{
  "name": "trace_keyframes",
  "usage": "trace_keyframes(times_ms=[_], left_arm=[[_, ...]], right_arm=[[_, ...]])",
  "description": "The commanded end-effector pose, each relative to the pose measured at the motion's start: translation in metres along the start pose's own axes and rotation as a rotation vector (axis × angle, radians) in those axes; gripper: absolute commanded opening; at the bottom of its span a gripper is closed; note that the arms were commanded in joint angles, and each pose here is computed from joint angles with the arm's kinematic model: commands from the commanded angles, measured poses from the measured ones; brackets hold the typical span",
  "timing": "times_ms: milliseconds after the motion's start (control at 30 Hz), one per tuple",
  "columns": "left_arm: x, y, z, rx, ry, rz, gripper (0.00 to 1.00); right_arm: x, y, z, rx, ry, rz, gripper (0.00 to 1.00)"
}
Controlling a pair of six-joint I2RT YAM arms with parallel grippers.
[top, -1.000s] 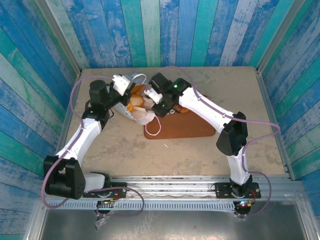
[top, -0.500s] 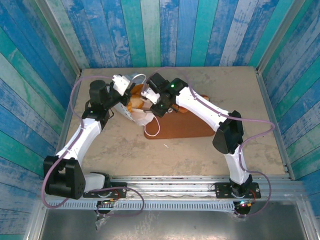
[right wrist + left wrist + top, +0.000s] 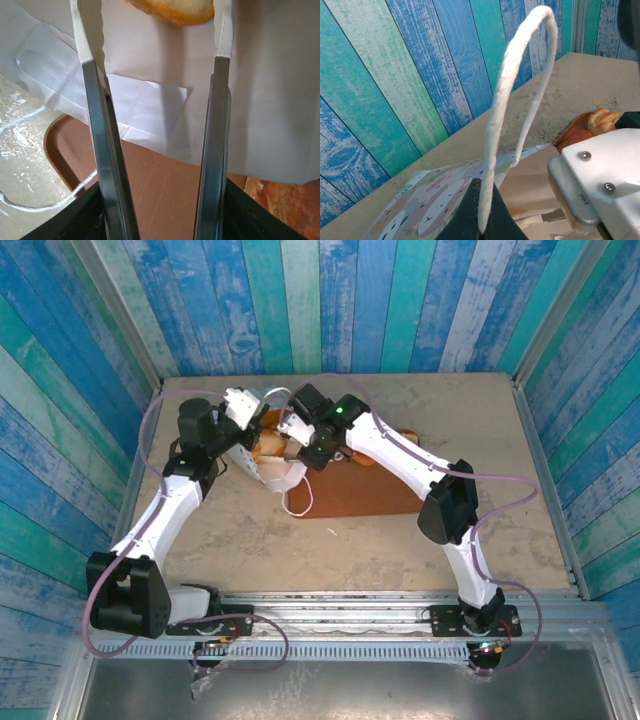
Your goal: Take the fake bread out of the paper bag
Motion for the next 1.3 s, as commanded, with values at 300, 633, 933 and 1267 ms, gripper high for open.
trace_keyframes(times_ms=[300,633,933,1267], left_arm=[[0.015,0.005,0.008,0.011,0.039,-0.039,0.0],[0.013,0.003,0.013,0.044,0.067,-0.022,0.0],[0.013,0.003,0.011,0.028,0.064,-0.02,0.0],[0.011,0.003,0.01,0.027,0.059,-0.014,0.0]], right_arm=[[0.01,-0.011,0.001,-0.009,0.001,-0.045,0.48],[-0.019,-0.045,0.006,-0.01,0.121,-0.037,0.46],[-0.009,-0.063,0.023,0.104,0.262,-0.112,0.46],[0.015,-0.062,0.042,0.241,0.322,-0.162,0.46]])
Point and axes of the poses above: each hand's point on the last joint's axis, 136 mm out from that joint toward the fingers, its own y axis out along the fingers, its own z axis along the line the jaws close on, x = y × z, the point moved 1 cm from there along -y, back along the fingers, and after that the axes turned 5 degrees about y, right-handed, at the moved point
